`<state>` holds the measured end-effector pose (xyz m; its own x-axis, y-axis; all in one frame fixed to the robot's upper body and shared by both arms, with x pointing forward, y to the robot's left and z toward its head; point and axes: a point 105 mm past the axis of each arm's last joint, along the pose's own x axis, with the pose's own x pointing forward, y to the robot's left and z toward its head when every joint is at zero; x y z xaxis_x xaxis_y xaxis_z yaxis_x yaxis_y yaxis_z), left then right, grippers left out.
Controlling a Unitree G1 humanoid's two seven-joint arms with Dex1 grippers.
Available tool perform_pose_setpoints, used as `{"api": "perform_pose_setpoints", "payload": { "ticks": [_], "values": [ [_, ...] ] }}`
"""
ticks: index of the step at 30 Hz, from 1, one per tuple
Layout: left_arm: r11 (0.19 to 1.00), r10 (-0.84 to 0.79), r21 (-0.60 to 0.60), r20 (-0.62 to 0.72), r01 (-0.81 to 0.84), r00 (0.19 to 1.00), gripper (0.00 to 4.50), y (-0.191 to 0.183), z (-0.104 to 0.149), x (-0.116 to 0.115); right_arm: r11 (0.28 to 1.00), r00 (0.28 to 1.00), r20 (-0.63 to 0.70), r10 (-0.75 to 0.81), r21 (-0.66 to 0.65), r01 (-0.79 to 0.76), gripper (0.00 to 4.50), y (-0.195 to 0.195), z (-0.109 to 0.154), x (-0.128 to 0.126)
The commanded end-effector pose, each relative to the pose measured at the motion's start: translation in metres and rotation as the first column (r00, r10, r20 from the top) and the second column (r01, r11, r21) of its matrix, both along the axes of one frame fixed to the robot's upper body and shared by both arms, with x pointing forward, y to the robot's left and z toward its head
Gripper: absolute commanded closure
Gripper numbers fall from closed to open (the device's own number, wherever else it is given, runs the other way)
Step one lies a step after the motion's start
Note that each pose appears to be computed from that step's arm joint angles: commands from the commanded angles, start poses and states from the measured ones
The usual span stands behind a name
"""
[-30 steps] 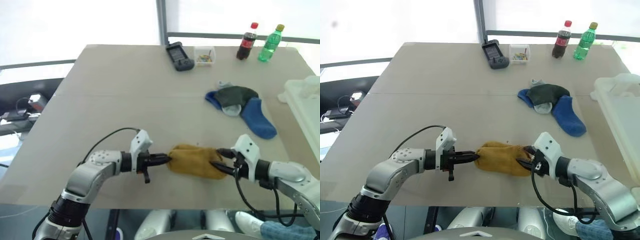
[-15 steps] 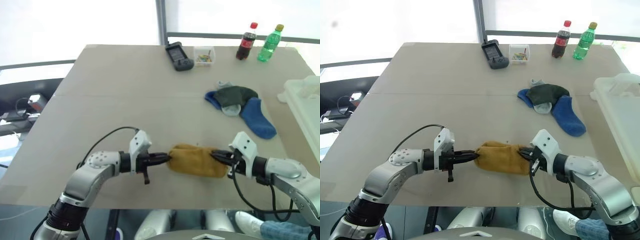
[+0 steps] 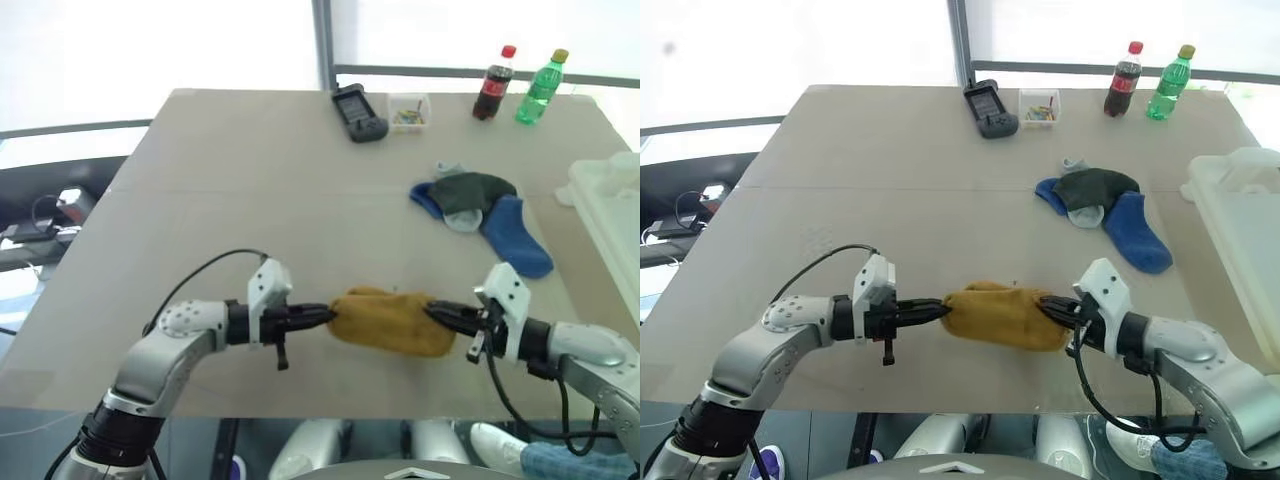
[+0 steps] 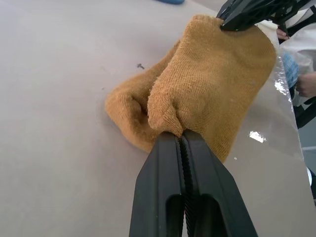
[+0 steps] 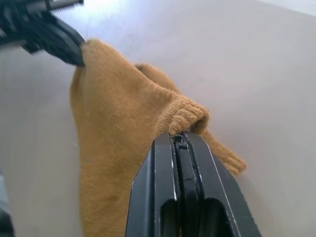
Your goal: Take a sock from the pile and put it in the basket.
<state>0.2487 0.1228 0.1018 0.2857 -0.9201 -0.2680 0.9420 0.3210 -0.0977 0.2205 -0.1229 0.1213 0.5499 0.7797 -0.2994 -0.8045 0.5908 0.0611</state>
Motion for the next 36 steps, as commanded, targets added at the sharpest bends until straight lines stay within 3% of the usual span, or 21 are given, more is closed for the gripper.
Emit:
{"api": "perform_pose_setpoints", "payload": {
  "ticks": [1, 7, 10, 15, 24, 33, 36],
  "values": [
    [1.0, 0.016, -0.023, 0.027, -0.016, 1.0, 4.5, 0.002, 0.015, 0.013, 1.0, 0.999, 0.034, -0.025, -0.003, 0.025, 4.44, -0.003, 0.01, -0.001],
    [0.999, 0.027, 0.025, 0.008, -0.027, 1.0, 4.5, 0.0, 0.01, 0.039, 0.997, 0.997, 0.01, -0.071, -0.033, 0.071, 4.44, -0.005, -0.004, 0.006],
    [0.997, -0.026, 0.075, -0.019, 0.028, 0.999, 4.5, -0.007, -0.002, 0.042, 0.995, 0.997, -0.013, -0.071, -0.065, 0.069, 4.44, -0.003, -0.019, 0.007],
    [0.994, -0.084, 0.071, -0.06, 0.088, 0.995, 4.5, -0.016, -0.004, 0.032, 0.995, 0.998, -0.031, -0.057, -0.08, 0.054, 4.44, -0.002, -0.026, 0.001],
    [0.992, -0.123, 0.016, -0.058, 0.124, 0.991, 4.5, -0.03, 0.015, 0.025, 0.995, 0.996, -0.004, -0.084, -0.048, 0.083, 4.44, -0.008, -0.011, -0.003],
    [0.984, -0.177, -0.036, -0.16, 0.173, 0.971, 4.5, -0.029, 0.032, -0.001, 0.998, 0.998, -0.017, -0.059, -0.039, 0.058, 4.44, -0.012, 0.0, -0.012],
    [0.985, -0.17, -0.024, -0.174, 0.169, 0.97, 4.5, -0.031, 0.028, -0.003, 0.997, 0.997, -0.024, -0.067, -0.049, 0.066, 4.44, -0.015, 0.0, -0.011]
  ]
}}
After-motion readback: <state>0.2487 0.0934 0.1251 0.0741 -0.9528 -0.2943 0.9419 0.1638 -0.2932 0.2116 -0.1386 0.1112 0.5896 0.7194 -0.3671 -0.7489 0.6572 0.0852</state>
